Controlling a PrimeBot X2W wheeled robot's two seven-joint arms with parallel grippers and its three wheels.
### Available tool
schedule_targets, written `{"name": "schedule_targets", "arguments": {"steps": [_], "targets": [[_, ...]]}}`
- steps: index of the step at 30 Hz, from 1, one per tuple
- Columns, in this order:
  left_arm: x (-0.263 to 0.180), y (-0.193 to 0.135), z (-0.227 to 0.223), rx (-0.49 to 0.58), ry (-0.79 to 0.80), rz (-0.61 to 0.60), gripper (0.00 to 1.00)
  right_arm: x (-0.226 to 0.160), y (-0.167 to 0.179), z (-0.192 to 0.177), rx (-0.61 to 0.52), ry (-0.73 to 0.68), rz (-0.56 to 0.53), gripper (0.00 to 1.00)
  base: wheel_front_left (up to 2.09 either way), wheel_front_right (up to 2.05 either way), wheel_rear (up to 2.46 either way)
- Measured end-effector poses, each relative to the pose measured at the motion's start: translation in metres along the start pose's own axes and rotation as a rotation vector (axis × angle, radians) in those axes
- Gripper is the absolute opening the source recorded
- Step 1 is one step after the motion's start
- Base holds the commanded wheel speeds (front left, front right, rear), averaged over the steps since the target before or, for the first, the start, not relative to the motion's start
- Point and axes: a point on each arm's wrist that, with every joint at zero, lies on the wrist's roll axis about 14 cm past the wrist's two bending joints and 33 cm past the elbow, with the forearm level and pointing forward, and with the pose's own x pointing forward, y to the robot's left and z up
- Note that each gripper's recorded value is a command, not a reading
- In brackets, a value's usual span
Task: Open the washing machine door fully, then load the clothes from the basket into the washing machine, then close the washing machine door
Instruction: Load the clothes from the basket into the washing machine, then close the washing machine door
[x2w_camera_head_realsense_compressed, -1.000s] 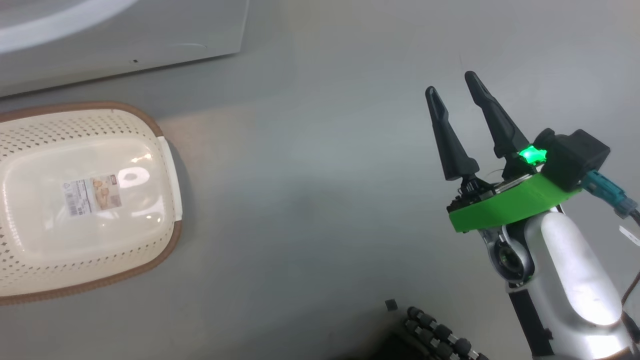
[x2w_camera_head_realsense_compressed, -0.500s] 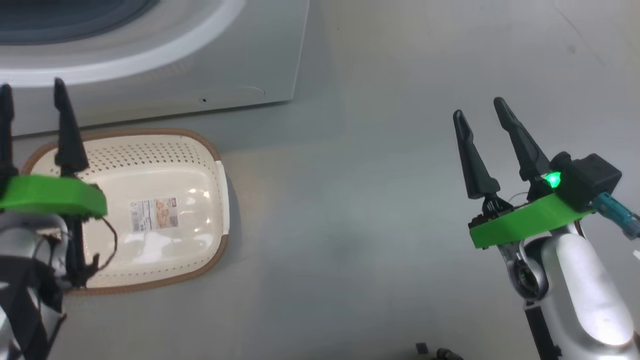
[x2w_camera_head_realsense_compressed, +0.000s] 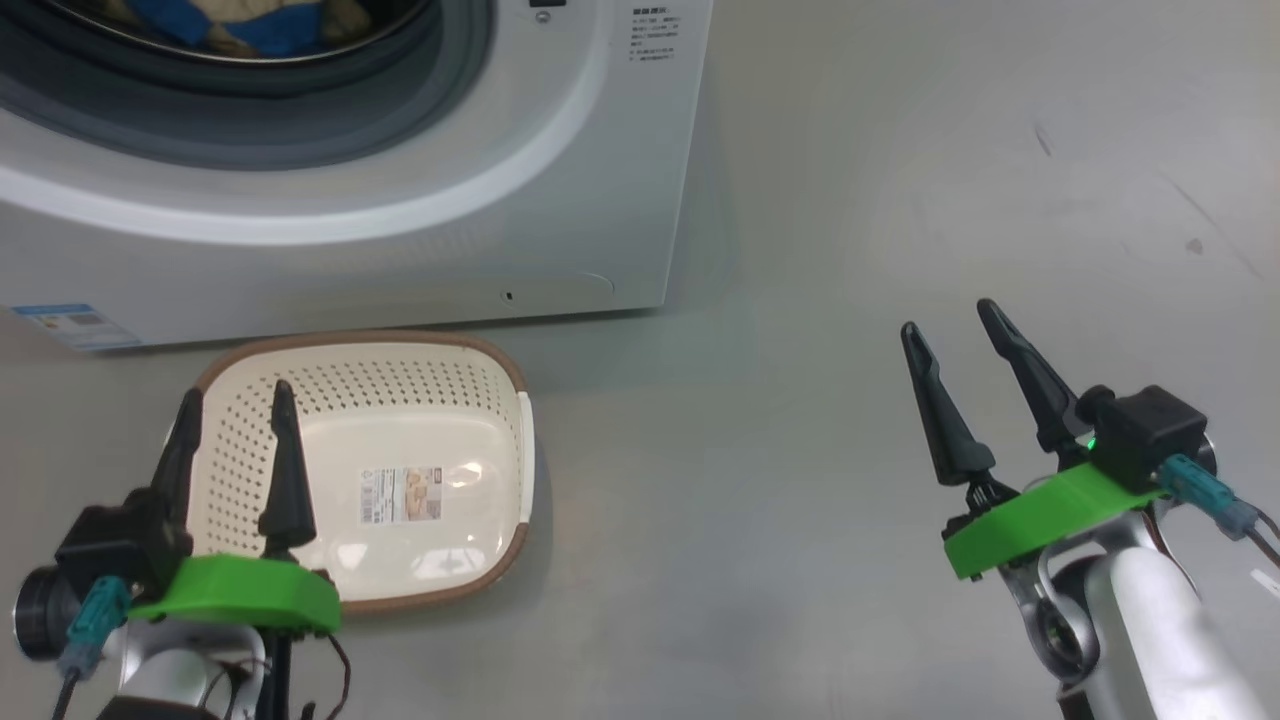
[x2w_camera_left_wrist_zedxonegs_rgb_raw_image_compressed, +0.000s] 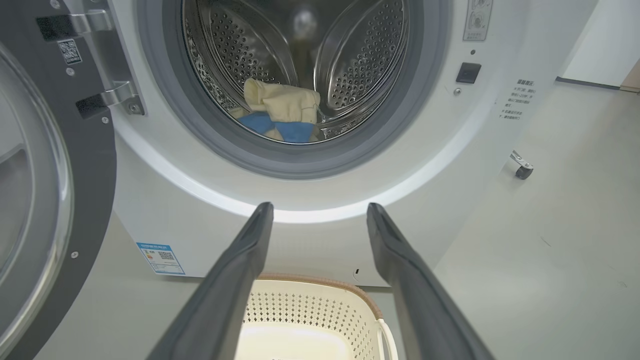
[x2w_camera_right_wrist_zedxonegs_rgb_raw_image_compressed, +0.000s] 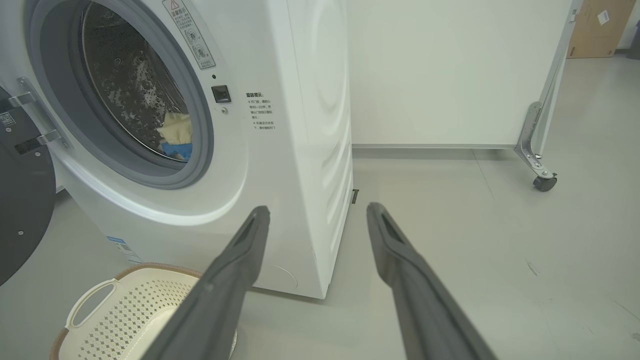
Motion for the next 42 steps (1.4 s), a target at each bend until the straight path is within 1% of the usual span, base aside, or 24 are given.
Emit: {"name": "schedule_targets", "arguments": {"steps": [4, 11, 17, 25, 42], "targets": [[-0.029, 0.002, 0.009, 0.02, -0.012, 0.025, 1.0, -0.019, 0.004, 0.005, 0.002, 0.006, 0.001, 1.0, 0.0, 0.0, 0.0], [-0.064, 0.006, 0.021, 0.045, -0.037, 0.053, 1.0, -0.04, 0.006, 0.015, -0.004, 0.008, -0.001, 1.0, 0.0, 0.0, 0.0], [-0.08, 0.004, 0.031, 0.06, -0.065, 0.054, 1.0, -0.049, 0.012, 0.022, -0.01, 0.001, 0.013, 1.0, 0.0, 0.0, 0.0], [-0.089, 0.002, 0.034, 0.061, -0.067, 0.051, 1.0, -0.048, 0.018, 0.029, -0.011, -0.014, 0.031, 1.0, 0.0, 0.0, 0.0], [-0.096, -0.003, 0.035, 0.065, -0.063, 0.039, 1.0, -0.055, 0.016, 0.031, -0.012, -0.012, 0.023, 1.0, 0.0, 0.0, 0.0]]}}
